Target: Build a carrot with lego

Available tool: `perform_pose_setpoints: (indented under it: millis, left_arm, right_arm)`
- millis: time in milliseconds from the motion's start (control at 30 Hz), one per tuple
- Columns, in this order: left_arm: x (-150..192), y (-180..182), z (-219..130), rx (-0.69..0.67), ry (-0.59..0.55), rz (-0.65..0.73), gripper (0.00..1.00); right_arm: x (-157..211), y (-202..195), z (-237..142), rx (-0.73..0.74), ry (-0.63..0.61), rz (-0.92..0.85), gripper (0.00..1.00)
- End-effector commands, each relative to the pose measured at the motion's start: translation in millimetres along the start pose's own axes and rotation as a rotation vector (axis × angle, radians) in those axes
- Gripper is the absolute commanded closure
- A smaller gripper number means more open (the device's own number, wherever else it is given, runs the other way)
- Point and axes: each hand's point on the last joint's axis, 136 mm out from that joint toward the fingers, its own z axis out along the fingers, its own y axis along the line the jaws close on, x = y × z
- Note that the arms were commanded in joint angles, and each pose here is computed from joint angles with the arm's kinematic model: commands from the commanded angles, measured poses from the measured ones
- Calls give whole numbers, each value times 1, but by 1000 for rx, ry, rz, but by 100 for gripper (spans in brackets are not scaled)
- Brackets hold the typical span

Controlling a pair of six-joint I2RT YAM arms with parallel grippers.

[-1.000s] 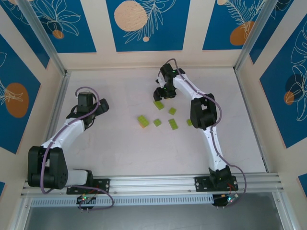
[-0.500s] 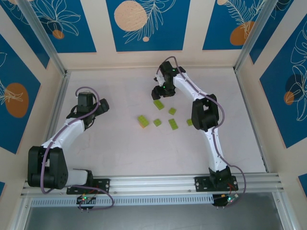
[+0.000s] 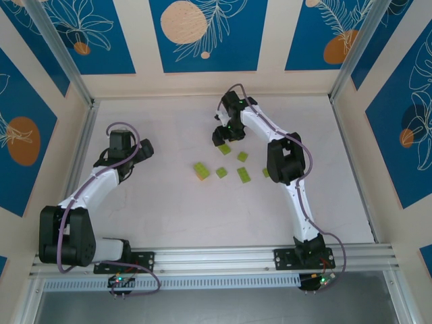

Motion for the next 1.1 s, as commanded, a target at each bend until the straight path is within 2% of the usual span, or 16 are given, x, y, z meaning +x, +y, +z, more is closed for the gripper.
perform_pose_setpoints:
  millis: [0,200,567,1067]
  left_arm:
    - [-12,-6,-4,23,-19,4,2]
    - [-12,-6,-3,24,-18,6,2]
    - [-12,-6,-4,24,-20,5,2]
    - [-11,-6,-3,23,-17,5,2]
  right_arm:
    - [19,2,19,-6,81,-16,35]
    - [27,5,29,-11,110,-24,35]
    - [22,1,29,10,92,-21,40]
    - [13,2,30,-4,70,-6,52]
